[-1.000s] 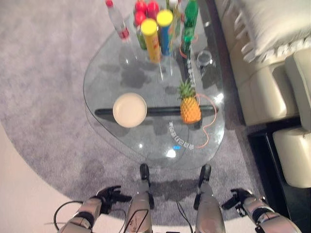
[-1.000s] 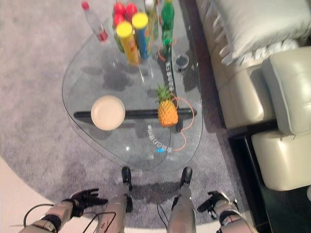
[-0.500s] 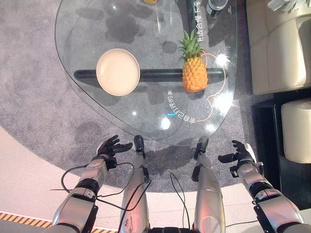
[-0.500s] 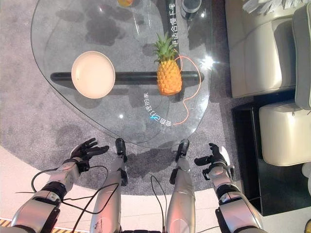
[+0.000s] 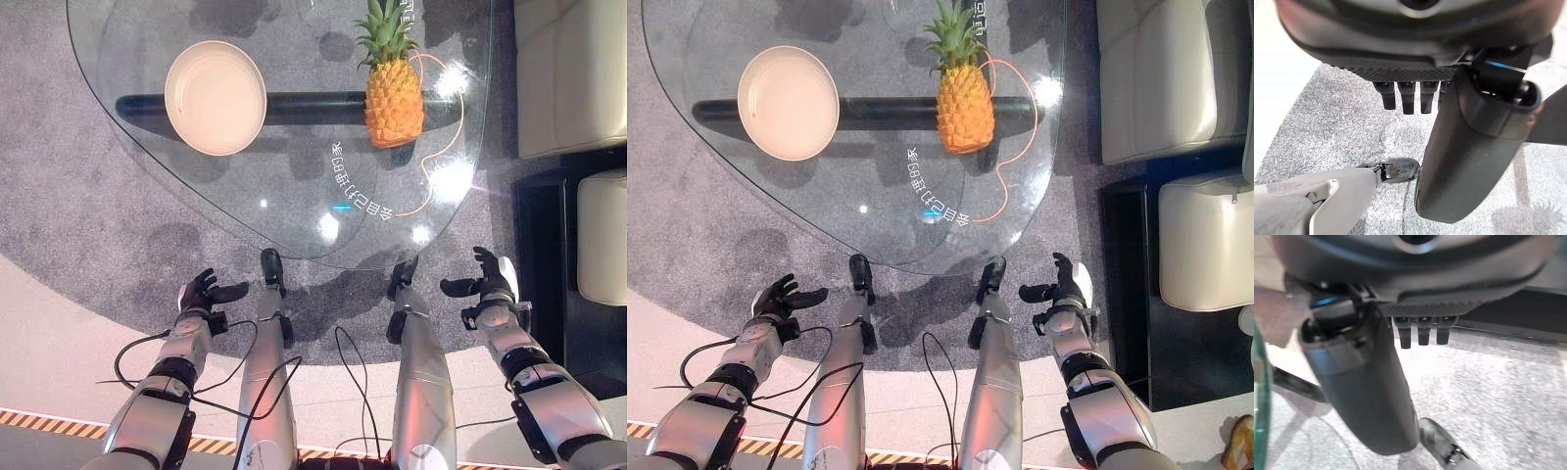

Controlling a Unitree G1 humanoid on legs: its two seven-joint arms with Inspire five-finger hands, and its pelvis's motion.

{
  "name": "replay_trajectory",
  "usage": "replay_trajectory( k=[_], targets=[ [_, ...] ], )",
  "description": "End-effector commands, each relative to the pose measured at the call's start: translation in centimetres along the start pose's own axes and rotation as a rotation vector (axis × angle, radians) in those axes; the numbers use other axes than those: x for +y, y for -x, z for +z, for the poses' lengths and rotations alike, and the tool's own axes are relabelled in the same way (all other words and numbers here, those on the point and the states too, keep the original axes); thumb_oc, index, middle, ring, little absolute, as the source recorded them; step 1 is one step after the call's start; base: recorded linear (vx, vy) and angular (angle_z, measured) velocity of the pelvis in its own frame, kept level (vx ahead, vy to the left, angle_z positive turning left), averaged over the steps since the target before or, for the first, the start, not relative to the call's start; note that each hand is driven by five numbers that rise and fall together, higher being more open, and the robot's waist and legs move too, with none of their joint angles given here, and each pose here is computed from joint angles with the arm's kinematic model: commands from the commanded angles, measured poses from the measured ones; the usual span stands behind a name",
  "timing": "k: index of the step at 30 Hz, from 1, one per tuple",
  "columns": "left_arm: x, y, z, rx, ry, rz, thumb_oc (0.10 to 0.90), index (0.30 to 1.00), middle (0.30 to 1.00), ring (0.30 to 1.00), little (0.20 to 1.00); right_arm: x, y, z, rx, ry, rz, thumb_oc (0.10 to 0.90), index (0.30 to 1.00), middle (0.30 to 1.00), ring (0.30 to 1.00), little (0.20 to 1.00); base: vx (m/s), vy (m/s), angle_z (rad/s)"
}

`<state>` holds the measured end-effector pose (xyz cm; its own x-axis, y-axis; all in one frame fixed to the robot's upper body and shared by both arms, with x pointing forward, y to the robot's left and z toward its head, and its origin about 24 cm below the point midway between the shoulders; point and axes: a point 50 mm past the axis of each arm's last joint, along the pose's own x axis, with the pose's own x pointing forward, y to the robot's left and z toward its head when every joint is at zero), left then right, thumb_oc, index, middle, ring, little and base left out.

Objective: Pick up the fruit to the plate

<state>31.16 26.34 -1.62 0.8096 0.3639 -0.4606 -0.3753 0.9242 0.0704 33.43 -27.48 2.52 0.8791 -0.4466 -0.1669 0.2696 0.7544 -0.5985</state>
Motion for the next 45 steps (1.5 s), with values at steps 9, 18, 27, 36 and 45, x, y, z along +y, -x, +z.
replay_trajectory(
  k=[9, 18, 27, 36, 45],
  targets=[
    [3.8, 0.1, -0.9, 0.015, -0.024, 0.106, 0.800, 0.900, 0.900, 0.900, 0.900, -5.5, -0.7, 0.0, -0.045, -0.006, -0.256, 0.800, 0.900, 0.900, 0.900, 0.900, 0.01, -0.011, 0.03],
    [3.8, 0.5, -2.3, 0.029, -0.046, 0.096, 0.800, 0.900, 0.900, 0.900, 0.900, -12.2, -0.6, 2.0, -0.131, -0.352, -0.691, 0.800, 0.900, 0.900, 0.900, 0.900, 0.02, -0.016, 0.04],
    [3.2, 0.8, -3.2, 0.032, -0.039, 0.087, 0.800, 0.900, 0.900, 0.900, 0.900, -14.0, 0.8, 8.3, -0.376, -0.489, -0.852, 0.800, 0.900, 0.900, 0.900, 0.900, 0.00, 0.004, 0.00],
    [2.7, 0.9, -3.5, 0.035, -0.030, 0.070, 0.800, 0.900, 0.900, 0.900, 0.900, -14.8, 3.5, 15.3, -0.717, -0.613, -0.850, 0.800, 0.900, 0.900, 0.900, 0.900, 0.00, 0.011, 0.01],
    [2.0, 1.1, -3.9, 0.039, -0.027, 0.045, 0.800, 0.900, 0.900, 0.900, 0.900, -12.4, 6.6, 20.7, -0.935, -0.553, -0.676, 0.800, 0.900, 0.900, 0.900, 0.900, 0.00, 0.011, -0.01]
  ],
)
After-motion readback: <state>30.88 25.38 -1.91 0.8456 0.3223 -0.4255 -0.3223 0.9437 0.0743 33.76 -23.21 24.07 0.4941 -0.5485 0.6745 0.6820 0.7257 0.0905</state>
